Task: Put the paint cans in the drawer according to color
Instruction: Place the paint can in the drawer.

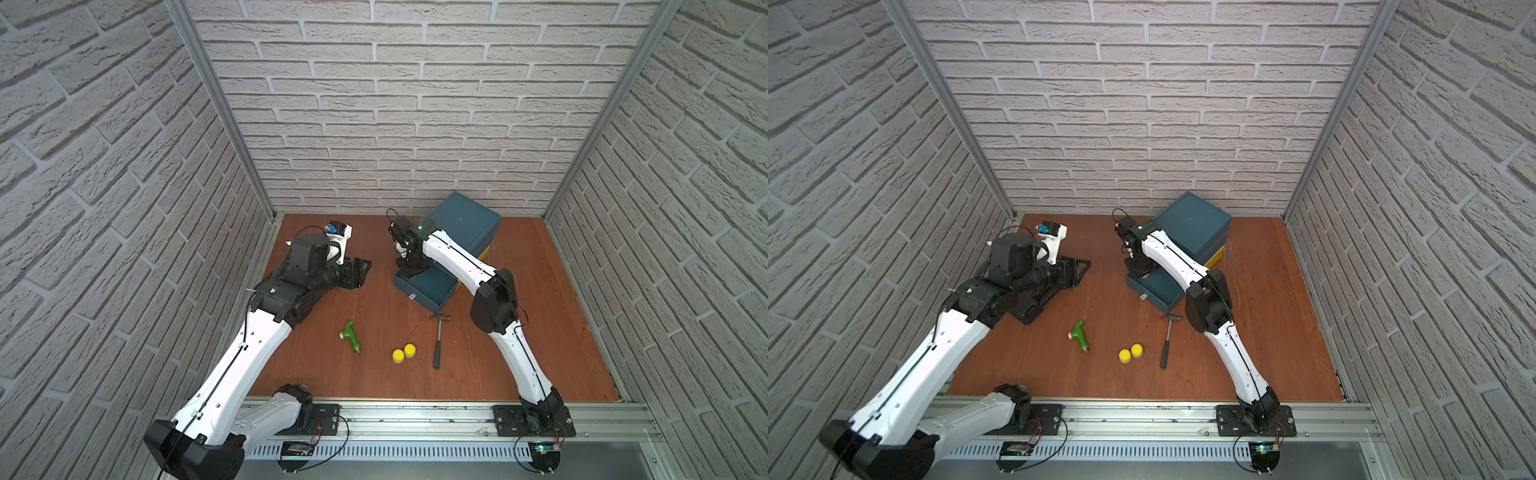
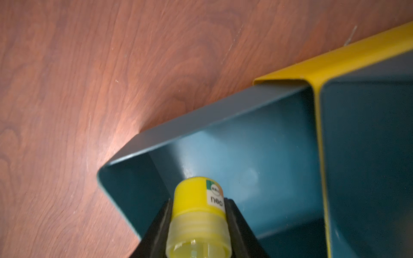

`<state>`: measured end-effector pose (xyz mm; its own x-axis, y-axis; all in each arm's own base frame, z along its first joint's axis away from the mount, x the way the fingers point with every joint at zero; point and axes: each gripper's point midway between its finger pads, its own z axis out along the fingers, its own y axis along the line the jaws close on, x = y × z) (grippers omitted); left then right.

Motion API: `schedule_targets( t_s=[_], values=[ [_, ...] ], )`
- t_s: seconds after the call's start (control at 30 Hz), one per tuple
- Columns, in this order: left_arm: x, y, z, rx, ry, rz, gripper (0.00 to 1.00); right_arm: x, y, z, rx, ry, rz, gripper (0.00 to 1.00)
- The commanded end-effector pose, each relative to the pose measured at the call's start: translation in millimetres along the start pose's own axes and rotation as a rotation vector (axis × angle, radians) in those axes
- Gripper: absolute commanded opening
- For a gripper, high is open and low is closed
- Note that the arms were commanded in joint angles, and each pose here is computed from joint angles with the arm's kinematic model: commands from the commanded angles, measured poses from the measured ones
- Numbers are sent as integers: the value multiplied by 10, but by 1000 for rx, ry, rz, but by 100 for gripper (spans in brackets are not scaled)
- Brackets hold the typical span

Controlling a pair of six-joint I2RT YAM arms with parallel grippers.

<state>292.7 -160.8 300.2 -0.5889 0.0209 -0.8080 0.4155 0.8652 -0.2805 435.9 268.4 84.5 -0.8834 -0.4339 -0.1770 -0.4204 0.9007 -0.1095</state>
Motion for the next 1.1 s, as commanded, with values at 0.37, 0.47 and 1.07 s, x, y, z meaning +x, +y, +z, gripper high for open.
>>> schedule_targets(
  t_s=[0.37, 0.47, 1.07],
  values=[
    [-86, -62, -79, 13, -12, 10, 69, -143, 107, 353, -36, -26, -44, 21],
    [-105, -61, -78, 11, -13, 8, 69, -137, 118, 391, -43, -21, -42, 27],
    [-216, -42, -47, -4, -44, -17, 70, -222, 83, -575, -55, -175, 0, 54]
  ],
)
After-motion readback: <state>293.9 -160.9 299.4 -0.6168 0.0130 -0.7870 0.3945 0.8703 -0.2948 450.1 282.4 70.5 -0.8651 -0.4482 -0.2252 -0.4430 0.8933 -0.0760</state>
